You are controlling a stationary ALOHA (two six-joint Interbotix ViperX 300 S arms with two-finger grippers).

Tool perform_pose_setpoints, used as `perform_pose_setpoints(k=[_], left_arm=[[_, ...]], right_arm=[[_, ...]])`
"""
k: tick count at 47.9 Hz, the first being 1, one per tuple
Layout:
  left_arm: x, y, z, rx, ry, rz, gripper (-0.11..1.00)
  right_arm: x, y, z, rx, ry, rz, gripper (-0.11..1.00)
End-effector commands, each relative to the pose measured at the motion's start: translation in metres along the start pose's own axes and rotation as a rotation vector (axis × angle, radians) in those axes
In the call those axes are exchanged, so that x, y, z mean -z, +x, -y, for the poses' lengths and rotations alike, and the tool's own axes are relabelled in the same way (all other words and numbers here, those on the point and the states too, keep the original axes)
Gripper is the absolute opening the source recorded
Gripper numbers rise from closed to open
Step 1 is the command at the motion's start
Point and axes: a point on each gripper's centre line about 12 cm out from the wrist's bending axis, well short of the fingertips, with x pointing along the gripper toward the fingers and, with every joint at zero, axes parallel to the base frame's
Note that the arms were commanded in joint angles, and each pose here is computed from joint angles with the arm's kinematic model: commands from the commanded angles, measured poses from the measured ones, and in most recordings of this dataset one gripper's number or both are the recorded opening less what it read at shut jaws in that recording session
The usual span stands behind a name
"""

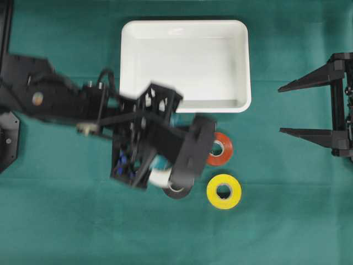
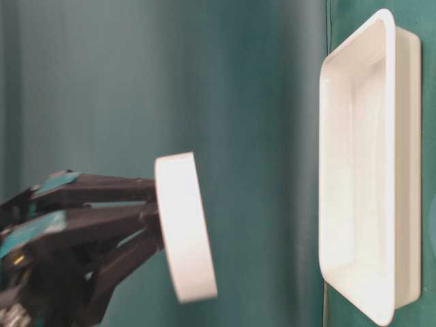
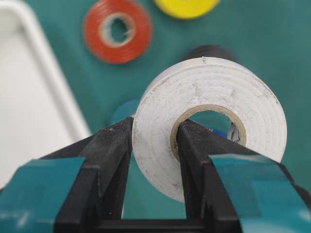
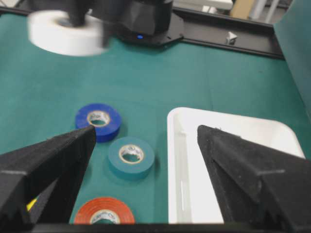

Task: Pick up the tape from a random location and place it into the white case.
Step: 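Lift the white tape roll and carry it over the white tray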

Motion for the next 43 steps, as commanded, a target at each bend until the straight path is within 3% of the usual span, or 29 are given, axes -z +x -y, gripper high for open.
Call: perform_pose_setpoints(k=[1,19,31,36,43], left_arm=[[0.005,-0.023,-0.024,-0.046,-0.05,0.046,0.23],[0.062,-0.035,-0.108,-0.18,-0.269,0.029,0.23],[0.103,-0.044,-0.144,-0.244,-0.393,0.001,0.23],[0.117,-0.046,-0.151,-0.256,-0.428,-0.016,0.23],[0.12,-0.045,-0.152,-0.261,-0.433,-0.011,0.23]], right_arm=[[-0.012,0.001,0.0,0.0,-0.003,0.031,0.91],[-0.012,0.001,0.0,0.002,-0.001,0.031,0.91],[-0.013,0.001,0.0,0.0,-0.002,0.028,0.91],[-0.013,0.001,0.0,0.0,-0.002,0.025,0.91],[-0.014,0.002,0.0,0.0,-0.002,0.028,0.91]])
